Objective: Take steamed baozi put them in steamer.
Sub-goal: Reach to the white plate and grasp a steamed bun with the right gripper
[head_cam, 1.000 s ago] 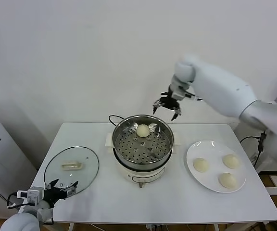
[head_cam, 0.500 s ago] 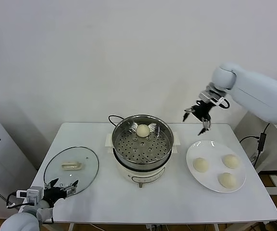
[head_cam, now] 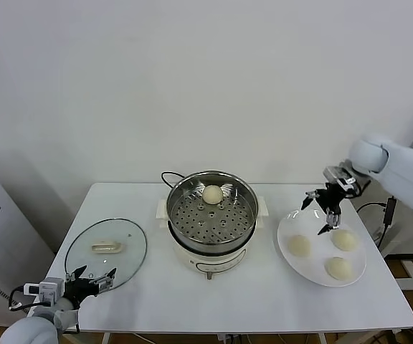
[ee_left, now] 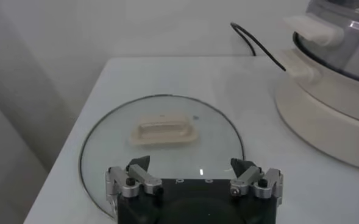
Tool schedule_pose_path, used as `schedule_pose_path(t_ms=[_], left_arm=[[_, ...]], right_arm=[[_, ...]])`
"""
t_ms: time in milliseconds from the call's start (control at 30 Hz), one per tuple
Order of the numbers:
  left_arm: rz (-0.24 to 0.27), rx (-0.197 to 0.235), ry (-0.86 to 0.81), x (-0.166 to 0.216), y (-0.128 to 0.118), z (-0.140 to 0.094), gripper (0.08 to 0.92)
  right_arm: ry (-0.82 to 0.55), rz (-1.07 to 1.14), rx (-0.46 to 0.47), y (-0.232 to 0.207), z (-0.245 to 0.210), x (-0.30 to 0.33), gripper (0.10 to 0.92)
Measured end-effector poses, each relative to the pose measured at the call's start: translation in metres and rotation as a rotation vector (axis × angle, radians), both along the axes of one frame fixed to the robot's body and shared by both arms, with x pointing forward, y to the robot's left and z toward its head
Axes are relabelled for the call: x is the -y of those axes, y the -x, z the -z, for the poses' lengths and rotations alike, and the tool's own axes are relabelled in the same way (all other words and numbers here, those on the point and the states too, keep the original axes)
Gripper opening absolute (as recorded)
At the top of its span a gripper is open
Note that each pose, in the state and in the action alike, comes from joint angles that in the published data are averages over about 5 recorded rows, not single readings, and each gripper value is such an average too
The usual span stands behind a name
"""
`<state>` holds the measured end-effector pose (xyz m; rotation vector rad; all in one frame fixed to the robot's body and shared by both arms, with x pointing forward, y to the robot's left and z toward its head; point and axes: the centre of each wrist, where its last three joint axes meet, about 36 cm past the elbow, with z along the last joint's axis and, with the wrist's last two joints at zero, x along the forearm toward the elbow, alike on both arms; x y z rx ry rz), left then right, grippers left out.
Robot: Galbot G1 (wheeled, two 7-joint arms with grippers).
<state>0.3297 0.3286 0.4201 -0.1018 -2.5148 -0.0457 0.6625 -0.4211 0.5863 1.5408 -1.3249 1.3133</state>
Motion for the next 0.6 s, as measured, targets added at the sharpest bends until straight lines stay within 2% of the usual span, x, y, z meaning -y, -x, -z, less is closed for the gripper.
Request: schedule_pose_path(t_ms=[600], left_arm=[[0.0, -0.008, 0.002, 0.001, 0.002, 0.002, 0.823]], right_arm=[[-0.003, 0.082, 0.009, 0.002, 0.084, 0.003, 0.823]])
